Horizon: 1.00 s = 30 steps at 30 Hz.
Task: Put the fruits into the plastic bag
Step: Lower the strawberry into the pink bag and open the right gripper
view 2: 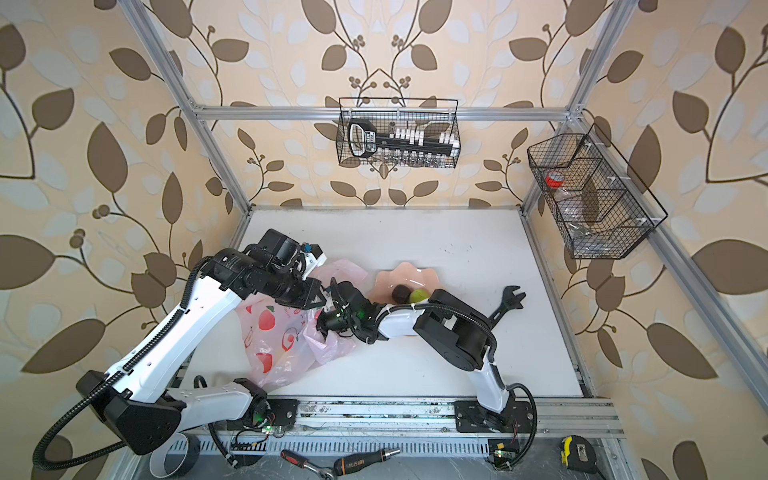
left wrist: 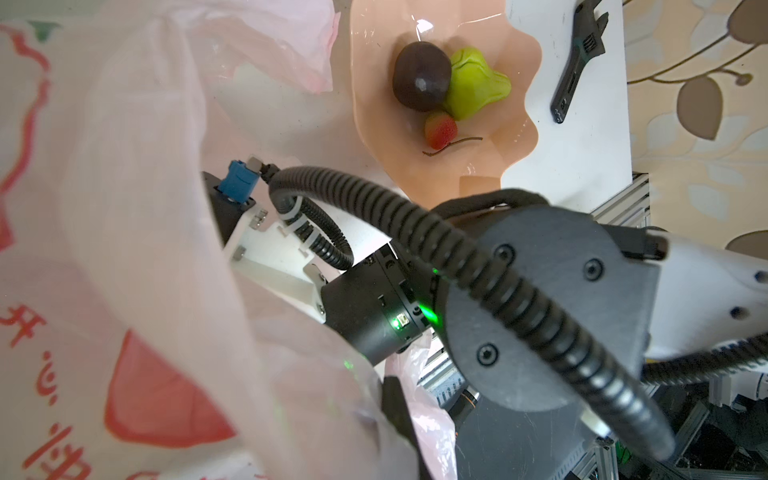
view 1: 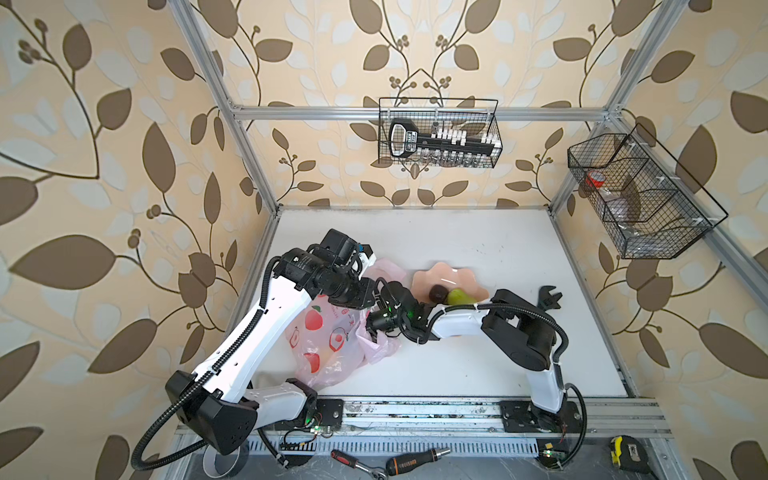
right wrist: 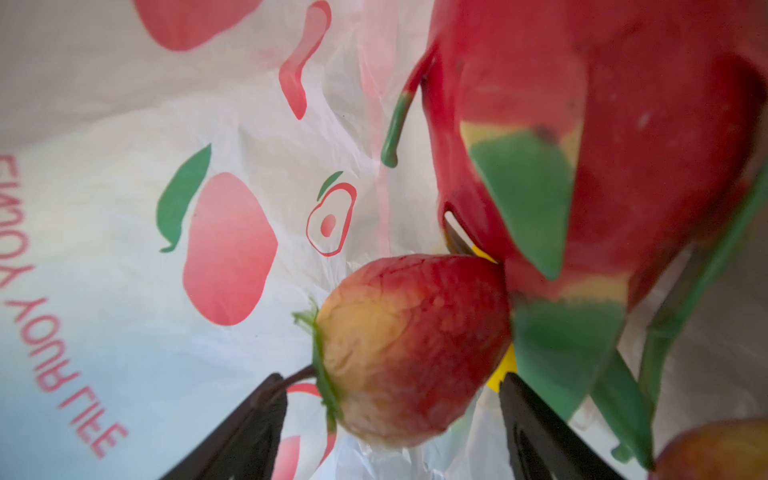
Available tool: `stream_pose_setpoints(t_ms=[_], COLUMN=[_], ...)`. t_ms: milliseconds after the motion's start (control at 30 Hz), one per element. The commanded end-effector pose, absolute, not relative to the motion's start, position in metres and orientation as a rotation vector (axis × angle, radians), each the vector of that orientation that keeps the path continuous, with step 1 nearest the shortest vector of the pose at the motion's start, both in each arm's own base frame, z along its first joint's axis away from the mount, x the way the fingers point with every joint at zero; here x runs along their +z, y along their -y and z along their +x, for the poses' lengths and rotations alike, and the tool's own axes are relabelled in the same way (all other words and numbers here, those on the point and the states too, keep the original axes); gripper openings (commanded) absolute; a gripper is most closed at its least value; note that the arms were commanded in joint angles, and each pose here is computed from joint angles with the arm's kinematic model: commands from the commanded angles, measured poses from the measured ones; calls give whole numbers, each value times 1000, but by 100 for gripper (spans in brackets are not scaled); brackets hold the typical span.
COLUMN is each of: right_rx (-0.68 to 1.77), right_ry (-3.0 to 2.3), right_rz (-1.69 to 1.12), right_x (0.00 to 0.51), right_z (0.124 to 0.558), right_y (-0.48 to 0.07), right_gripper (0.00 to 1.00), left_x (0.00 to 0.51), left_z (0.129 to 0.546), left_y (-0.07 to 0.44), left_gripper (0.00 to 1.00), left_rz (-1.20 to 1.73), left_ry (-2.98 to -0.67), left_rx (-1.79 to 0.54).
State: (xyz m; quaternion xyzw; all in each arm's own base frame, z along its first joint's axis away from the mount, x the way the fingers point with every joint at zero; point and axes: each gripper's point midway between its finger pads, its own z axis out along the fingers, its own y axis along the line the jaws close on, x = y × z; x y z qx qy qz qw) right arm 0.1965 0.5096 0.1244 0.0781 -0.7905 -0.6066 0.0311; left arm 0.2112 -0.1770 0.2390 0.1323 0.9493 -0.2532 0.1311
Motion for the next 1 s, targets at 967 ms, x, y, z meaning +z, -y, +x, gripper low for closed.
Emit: stream_pose_setpoints(t_ms=[967], right_rx=[-1684], right_ry=[2766], right_rz=[312], right_x=[155], right_z=[221], right_y=[-419], right_gripper=[96], left_x=[243], left_z=[206], left_y=[164], left_gripper=[0], left_rz=[364], left_ry=[-2707], left_rx=[-678])
